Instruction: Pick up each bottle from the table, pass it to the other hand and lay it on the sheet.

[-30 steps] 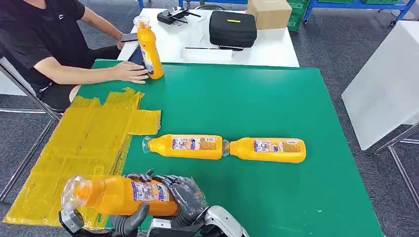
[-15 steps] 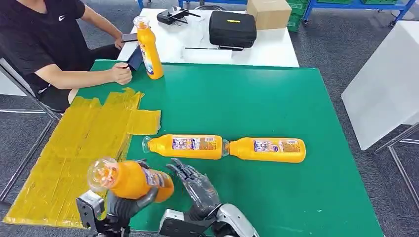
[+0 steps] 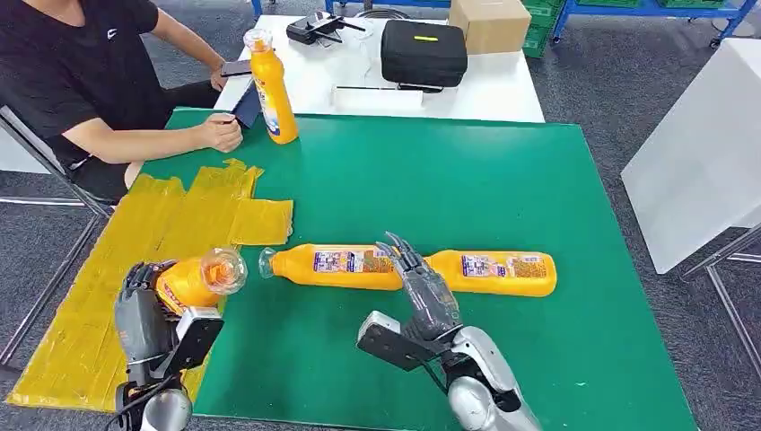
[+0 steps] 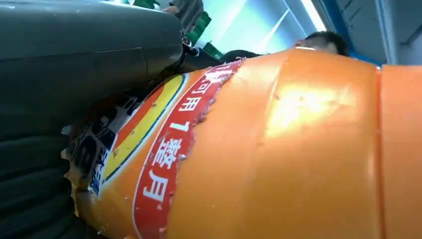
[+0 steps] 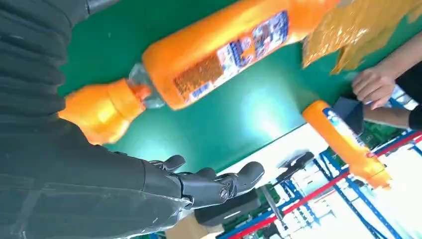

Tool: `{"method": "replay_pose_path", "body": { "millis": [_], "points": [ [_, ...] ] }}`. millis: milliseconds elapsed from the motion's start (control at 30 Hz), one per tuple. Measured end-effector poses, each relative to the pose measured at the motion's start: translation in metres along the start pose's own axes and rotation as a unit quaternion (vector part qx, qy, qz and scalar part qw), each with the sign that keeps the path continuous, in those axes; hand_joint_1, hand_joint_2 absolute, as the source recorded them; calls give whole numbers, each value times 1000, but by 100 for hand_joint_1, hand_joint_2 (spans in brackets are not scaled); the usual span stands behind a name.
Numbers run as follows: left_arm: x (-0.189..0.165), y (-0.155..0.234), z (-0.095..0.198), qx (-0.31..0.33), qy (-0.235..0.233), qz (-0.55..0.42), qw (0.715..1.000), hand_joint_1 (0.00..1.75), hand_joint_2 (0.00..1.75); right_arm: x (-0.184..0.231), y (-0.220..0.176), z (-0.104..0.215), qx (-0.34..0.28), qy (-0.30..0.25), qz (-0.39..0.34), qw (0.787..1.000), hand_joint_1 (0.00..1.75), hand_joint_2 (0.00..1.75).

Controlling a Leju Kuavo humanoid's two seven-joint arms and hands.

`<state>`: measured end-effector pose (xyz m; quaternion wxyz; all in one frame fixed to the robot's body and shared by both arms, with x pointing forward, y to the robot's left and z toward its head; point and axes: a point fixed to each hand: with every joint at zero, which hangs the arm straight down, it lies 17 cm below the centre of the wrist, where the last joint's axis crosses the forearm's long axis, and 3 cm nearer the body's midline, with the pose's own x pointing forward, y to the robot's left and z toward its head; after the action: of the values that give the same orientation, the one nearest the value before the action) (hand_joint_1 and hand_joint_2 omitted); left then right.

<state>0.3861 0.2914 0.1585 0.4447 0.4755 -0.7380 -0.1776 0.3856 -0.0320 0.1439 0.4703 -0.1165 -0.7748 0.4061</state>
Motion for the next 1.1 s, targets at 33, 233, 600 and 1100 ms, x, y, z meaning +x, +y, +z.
{"method": "replay_pose_path", "body": {
  "millis": [33,233,600,1100],
  "points": [
    [-3,-1,0,-1,2,-2,1000,175,175,-2,0,0,0,1,1,1000,0,175],
    [-10,-5,0,-6,6,-7,1000,175,175,-8,-1,0,1,7,3,1000,0,175],
    [-59,-5,-34,-21,23,-199,980,175,175,-48,2,-27,22,50,44,998,0,175],
    [-103,-38,-60,-66,71,-246,964,115,175,-94,37,-64,90,108,74,987,0,175]
  ]
}}
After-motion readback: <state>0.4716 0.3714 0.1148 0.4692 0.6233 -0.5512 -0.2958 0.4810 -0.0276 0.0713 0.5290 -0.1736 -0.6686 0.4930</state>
